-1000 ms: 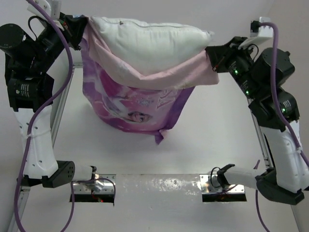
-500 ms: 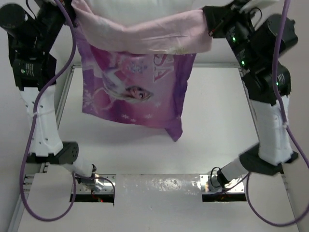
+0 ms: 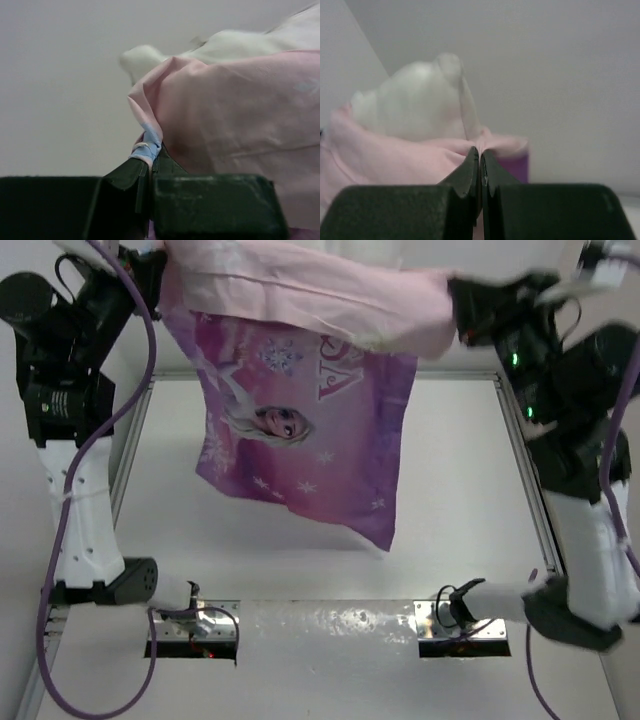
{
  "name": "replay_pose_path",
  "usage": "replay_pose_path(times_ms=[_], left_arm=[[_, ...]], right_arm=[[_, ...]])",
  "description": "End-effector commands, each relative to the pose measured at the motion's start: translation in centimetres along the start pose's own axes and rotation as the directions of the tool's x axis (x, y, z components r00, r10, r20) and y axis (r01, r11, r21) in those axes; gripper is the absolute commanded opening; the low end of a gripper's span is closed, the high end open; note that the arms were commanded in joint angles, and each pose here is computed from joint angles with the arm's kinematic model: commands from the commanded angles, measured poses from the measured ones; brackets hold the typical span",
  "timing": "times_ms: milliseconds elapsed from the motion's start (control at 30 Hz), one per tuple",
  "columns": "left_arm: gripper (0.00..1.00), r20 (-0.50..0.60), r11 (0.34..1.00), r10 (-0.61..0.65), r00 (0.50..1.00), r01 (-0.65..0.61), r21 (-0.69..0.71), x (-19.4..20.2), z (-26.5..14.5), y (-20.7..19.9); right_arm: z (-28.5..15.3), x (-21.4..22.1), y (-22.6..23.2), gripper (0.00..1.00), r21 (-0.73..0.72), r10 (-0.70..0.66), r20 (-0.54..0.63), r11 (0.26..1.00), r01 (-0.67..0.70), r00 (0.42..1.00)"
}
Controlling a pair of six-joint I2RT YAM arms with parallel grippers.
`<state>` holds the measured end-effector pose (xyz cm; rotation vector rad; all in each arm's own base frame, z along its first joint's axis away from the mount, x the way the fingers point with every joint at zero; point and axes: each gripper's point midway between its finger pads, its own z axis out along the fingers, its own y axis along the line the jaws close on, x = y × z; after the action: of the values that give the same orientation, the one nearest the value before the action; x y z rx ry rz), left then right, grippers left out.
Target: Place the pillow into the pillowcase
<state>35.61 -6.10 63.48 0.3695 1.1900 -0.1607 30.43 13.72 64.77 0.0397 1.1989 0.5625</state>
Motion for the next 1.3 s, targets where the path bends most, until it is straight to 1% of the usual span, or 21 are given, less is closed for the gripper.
replay_pose_path(times_ms=[0, 33, 67, 100, 133, 167, 200, 233, 267, 300, 333, 367, 400, 500, 567, 700, 833, 967, 1067, 1133, 1267], left_arm=[[0.0, 0.137, 0.999, 0.032, 0.99, -0.027, -0.041, -4.6, -3.6, -0.6], [0.0, 0.158, 0.994, 0.036, 0.987, -0.019, -0.106, -6.2, -3.8, 0.6], [0.0, 0.098, 0.991, 0.016, 0.995, -0.003, -0.134, -4.7, -2.3, 1.7], [0.0, 0.144, 0.99, 0.076, 0.987, -0.057, -0.133, -7.3, -2.9, 1.6], [0.0, 0.25, 0.986, 0.133, 0.959, -0.102, -0.135, -11.9, -4.6, 1.0], [0.0, 0.332, 0.978, 0.188, 0.924, -0.147, -0.147, -14.8, -6.1, 0.5], [0.0, 0.366, 0.977, 0.204, 0.908, -0.165, -0.134, -15.6, -6.8, -0.1], [0.0, 0.324, 0.981, 0.182, 0.928, -0.152, -0.118, -13.2, -5.6, 0.1], [0.0, 0.3, 0.985, 0.166, 0.939, -0.142, -0.1, -12.2, -5.5, -0.2], [0.0, 0.262, 0.989, 0.143, 0.954, -0.125, -0.083, -10.8, -5.2, -0.3], [0.0, 0.195, 0.993, 0.105, 0.975, -0.091, -0.081, -8.0, -4.1, 0.1], [0.0, 0.177, 0.992, 0.098, 0.979, -0.081, -0.101, -7.3, -3.8, 0.6], [0.0, 0.172, 0.988, 0.096, 0.98, -0.073, -0.136, -7.1, -3.7, 1.3], [0.0, 0.225, 0.986, 0.14, 0.964, -0.114, -0.125, -9.6, -4.3, 0.8], [0.0, 0.236, 0.986, 0.142, 0.961, -0.117, -0.117, -9.9, -4.4, 0.7], [0.0, 0.176, 0.988, 0.105, 0.979, -0.083, -0.128, -7.3, -3.4, 1.2], [0.0, 0.159, 0.988, 0.103, 0.982, -0.083, -0.127, -6.6, -3.3, 1.3], [0.0, 0.155, 0.986, 0.117, 0.981, -0.097, -0.134, -6.1, -2.7, 1.6], [0.0, 0.12, 0.987, 0.094, 0.988, -0.077, -0.142, -3.9, -1.3, 2.3], [0.0, 0.11, 0.988, 0.068, 0.992, -0.051, -0.148, -2.5, 0.0, 2.8], [0.0, 0.087, 0.991, 0.018, 0.996, -0.007, -0.134, 0.3, 2.7, 3.3]], right_arm=[[-5.4, 0.6, -2.4, 0.0, 0.04, 0.078, 0.121, 0.996, -0.083, 0.99], [-5.4, 1.5, -3.4, 0.0, 0.089, 0.061, 0.09, 0.994, -0.069, 0.994], [-4.2, 3.9, -3.6, 0.0, 0.118, 0.025, -0.034, 0.993, -0.021, 0.999], [-3.6, 2.3, -1.9, 0.0, 0.045, 0.01, -0.038, 0.999, -0.009, 0.999], [-4.9, -5.6, 0.8, 0.0, -0.041, 0.043, 0.112, 0.998, -0.039, 0.993], [-3.4, -5.8, 1.7, 0.0, -0.067, 0.046, 0.107, 0.997, -0.039, 0.993], [-3.7, -7.7, 2.4, 0.0, -0.096, 0.052, 0.148, 0.995, -0.038, 0.988], [-4.2, -8.8, 2.5, 0.0, -0.099, 0.055, 0.174, 0.994, -0.038, 0.983], [-3.9, -7.4, 1.9, 0.0, -0.076, 0.044, 0.144, 0.997, -0.033, 0.989], [-5.9, -8.6, 1.4, 0.0, -0.067, 0.046, 0.194, 0.997, -0.033, 0.98], [-4.9, -3.4, -0.7, 0.0, 0.004, 0.039, 0.128, 0.999, -0.039, 0.991], [-4.0, -0.2, -1.9, 0.0, 0.051, 0.023, 0.07, 0.998, -0.027, 0.997], [-3.8, 1.0, -2.4, 0.0, 0.07, 0.02, 0.04, 0.997, -0.023, 0.999], [-3.2, -1.2, -0.7, 0.0, 0.013, 0.024, 0.045, 1.0, -0.025, 0.999], [-2.9, -1.5, -0.3, 0.0, -0.002, 0.016, 0.038, 1.0, -0.016, 0.999], [-2.4, 0.6, -1.0, 0.0, 0.022, 0.001, -0.002, 1.0, -0.001, 1.0], [-1.8, 2.1, -1.3, 0.0, 0.03, -0.001, -0.03, 1.0, 0.002, 1.0], [-0.9, 2.4, -1.9, 0.0, 0.056, -0.034, -0.018, 0.998, 0.035, 0.999], [0.5, 3.5, -3.1, 0.0, 0.104, -0.088, -0.016, 0.991, 0.089, 0.996], [1.3, 3.1, -4.0, 0.0, 0.148, -0.13, 0.046, 0.981, 0.122, 0.99], [3.8, 4.4, -6.5, 0.0, 0.268, -0.233, 0.092, 0.942, 0.201, 0.968]])
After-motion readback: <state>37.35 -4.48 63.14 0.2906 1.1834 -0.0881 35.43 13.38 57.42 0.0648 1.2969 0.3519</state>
